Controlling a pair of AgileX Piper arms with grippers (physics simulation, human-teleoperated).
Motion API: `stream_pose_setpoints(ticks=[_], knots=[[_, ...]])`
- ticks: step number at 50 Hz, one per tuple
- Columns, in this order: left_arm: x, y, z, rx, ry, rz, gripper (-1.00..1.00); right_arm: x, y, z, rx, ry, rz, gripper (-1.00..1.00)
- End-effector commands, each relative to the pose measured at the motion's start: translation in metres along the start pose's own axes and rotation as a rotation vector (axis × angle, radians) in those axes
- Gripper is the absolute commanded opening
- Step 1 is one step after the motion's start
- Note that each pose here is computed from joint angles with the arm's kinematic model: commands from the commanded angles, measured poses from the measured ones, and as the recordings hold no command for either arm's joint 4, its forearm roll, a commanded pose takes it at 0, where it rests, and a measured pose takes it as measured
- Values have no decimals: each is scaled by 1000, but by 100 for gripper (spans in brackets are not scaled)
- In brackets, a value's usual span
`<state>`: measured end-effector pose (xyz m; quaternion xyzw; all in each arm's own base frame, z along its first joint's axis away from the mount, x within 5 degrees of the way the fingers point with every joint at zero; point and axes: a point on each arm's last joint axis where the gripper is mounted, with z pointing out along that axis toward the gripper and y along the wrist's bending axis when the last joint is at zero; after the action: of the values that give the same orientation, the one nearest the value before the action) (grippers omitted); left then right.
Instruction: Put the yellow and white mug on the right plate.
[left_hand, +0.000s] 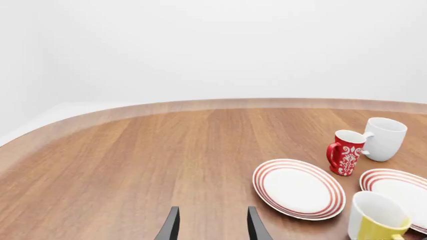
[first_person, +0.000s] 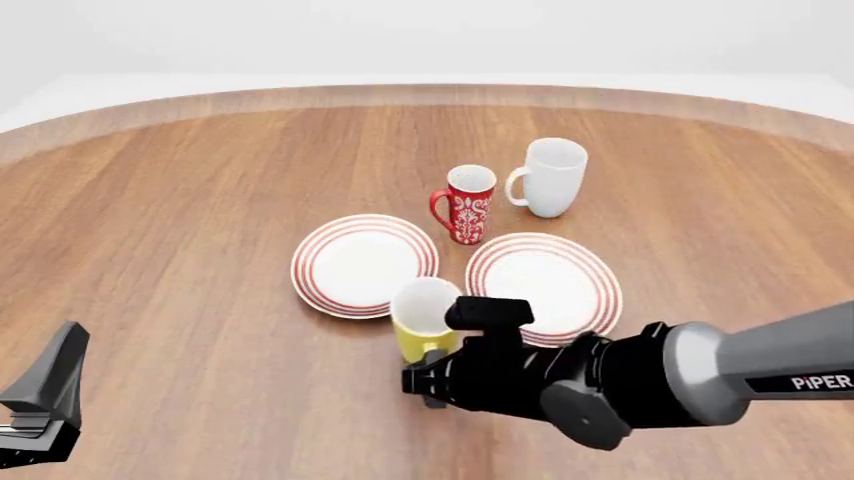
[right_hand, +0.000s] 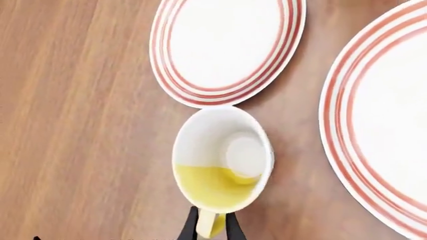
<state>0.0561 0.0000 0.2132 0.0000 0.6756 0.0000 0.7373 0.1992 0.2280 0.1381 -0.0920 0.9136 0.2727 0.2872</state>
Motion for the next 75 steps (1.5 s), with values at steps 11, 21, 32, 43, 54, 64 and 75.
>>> stream_pose_setpoints(ticks=[11, 21, 32, 43, 54, 64, 75], knots=[[0, 0, 0, 0, 0, 0, 100, -8, -9, -9, 31, -15, 15, -100], [0, 0, 0, 0, 0, 0, 100, -19, -8, -22, 42, -28, -11, -100], [0, 0, 0, 0, 0, 0, 100, -31, -6, -33, 47, -45, -34, -100], [0, 0, 0, 0, 0, 0, 100, -48, -2, -44, 53, -71, -65, -100], [0, 0, 0, 0, 0, 0, 100, -62, -3, -59, 63, -103, -86, -100], [0, 0, 0, 0, 0, 0, 100, -73, -4, -71, 75, -126, -97, -100], [0, 0, 0, 0, 0, 0, 100, -81, -19, -80, 116, -147, -104, -100]])
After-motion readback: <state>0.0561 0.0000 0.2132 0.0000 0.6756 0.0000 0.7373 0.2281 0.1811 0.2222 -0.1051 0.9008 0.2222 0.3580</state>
